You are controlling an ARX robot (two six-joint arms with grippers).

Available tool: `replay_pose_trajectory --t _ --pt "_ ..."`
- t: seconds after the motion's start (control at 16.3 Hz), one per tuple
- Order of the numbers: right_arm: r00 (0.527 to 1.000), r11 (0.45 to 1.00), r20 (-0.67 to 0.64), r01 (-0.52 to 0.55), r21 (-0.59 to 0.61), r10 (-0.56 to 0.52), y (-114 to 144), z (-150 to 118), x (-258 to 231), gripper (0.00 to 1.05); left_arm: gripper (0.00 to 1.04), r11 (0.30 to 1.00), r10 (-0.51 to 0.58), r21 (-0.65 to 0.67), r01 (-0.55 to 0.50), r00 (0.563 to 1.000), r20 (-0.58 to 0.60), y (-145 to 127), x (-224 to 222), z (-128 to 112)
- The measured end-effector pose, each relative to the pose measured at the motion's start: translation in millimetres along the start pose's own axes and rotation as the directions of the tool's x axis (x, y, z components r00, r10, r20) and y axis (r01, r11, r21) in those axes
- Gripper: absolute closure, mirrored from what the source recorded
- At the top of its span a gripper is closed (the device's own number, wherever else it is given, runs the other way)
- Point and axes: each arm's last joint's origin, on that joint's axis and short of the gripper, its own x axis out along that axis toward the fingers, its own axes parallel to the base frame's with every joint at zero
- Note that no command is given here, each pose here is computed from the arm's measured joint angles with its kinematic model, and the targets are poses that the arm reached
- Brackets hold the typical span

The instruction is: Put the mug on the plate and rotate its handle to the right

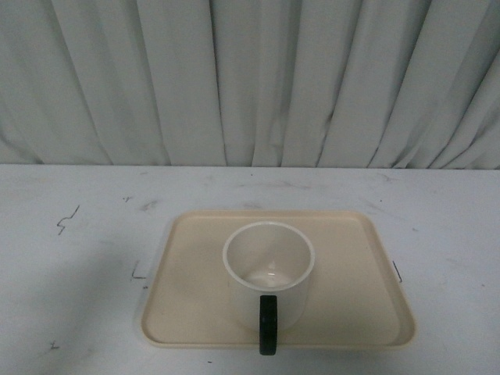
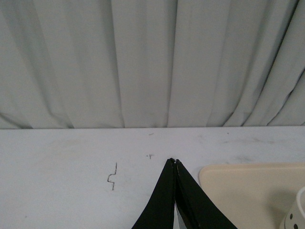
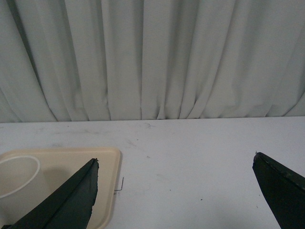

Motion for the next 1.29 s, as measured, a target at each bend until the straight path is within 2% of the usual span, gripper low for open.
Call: replay_pose_trajectory --t 0.06,0.18,0.24,0.31,1.29 --pt "1.0 1.0 0.0 0.0 0.0 0.0 0 0 0 0.06 1.03 1.0 0.005 -0.006 -0.004 0.998 0.056 3 -7 -1" --pt "1.0 1.0 0.0 0.0 0.0 0.0 0 0 0 0.06 1.03 1.0 0.003 0.001 -0.003 1.0 -0.025 7 -19 -15" --pt "1.0 1.0 0.0 0.0 0.0 0.0 0 0 0 0.06 1.03 1.0 -0.016 -0.002 0.016 1.0 -0.011 14 -24 -13" --pt "1.0 1.0 0.0 0.0 0.0 0.0 0 0 0 0.06 1.03 1.0 0.021 -0.004 -0.021 1.0 0.02 19 -28 -8" --pt "1.0 1.0 0.0 0.0 0.0 0.0 0 0 0 0.06 1.03 1.0 0.0 -0.004 0.0 0.999 0.032 18 -70 -4"
